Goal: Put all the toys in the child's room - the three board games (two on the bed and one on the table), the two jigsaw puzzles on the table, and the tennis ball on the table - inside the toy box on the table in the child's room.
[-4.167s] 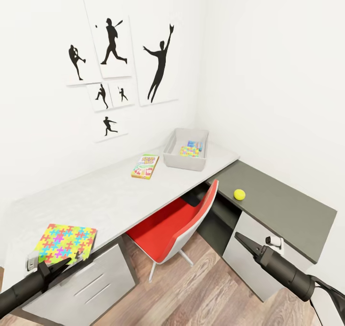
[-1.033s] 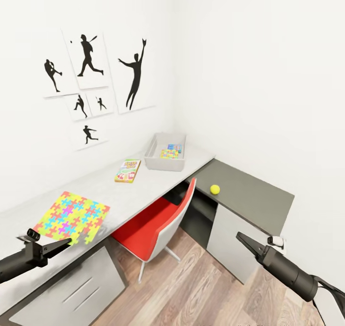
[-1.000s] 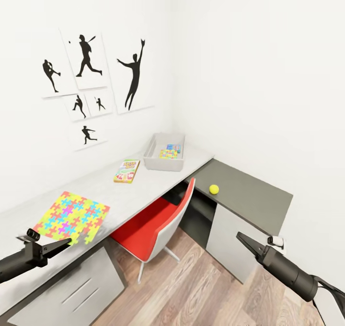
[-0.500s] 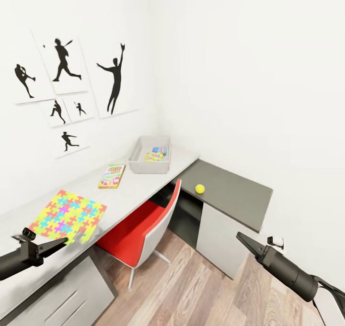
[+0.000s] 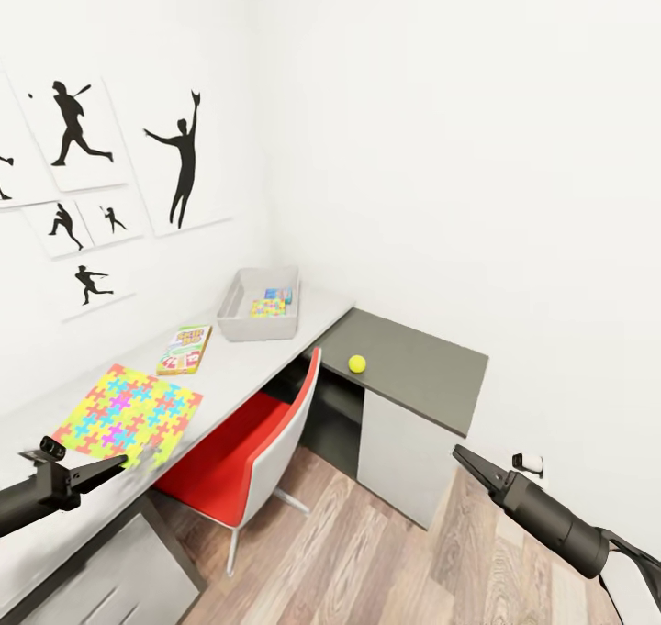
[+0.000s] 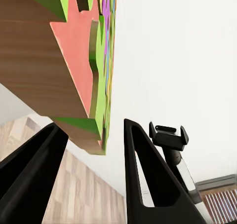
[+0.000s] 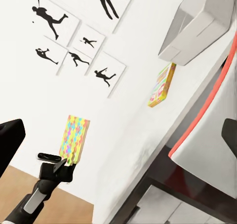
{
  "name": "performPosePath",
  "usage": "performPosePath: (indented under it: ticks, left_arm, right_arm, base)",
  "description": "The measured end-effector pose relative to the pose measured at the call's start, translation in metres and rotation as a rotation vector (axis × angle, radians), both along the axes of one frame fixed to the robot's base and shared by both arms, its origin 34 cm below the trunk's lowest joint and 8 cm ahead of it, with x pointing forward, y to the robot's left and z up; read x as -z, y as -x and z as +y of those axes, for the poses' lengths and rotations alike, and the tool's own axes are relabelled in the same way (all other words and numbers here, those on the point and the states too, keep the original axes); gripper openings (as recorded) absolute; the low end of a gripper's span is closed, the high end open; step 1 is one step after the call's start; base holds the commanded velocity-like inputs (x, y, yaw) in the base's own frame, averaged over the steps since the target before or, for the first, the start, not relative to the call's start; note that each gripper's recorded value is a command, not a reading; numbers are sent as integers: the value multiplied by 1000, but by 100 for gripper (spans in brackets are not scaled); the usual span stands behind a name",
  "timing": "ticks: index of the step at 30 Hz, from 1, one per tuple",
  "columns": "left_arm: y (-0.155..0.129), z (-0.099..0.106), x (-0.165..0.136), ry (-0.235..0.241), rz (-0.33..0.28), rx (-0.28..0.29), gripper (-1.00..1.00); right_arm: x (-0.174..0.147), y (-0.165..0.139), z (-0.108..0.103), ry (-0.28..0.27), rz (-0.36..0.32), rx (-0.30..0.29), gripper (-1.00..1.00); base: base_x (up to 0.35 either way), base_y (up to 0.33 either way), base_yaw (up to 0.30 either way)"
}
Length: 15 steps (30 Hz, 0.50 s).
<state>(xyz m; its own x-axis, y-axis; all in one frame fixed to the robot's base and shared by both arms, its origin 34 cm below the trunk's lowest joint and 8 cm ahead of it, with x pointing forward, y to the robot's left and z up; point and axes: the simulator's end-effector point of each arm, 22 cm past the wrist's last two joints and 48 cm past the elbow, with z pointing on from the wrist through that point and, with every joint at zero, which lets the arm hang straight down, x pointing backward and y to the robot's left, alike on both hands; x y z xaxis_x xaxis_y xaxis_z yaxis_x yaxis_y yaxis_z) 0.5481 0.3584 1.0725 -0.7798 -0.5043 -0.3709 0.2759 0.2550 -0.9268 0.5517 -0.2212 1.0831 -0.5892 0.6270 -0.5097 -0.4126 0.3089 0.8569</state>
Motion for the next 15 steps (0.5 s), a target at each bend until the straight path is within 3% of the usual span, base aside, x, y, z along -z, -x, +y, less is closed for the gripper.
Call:
performPosePath:
  ticks: [15]
  left_arm:
    - [2,7,-9,-14,-16,-4,-100]
  right_arm:
    - [-8,1,0,0,-18,-1,100]
  base:
    - [0,0,-193]
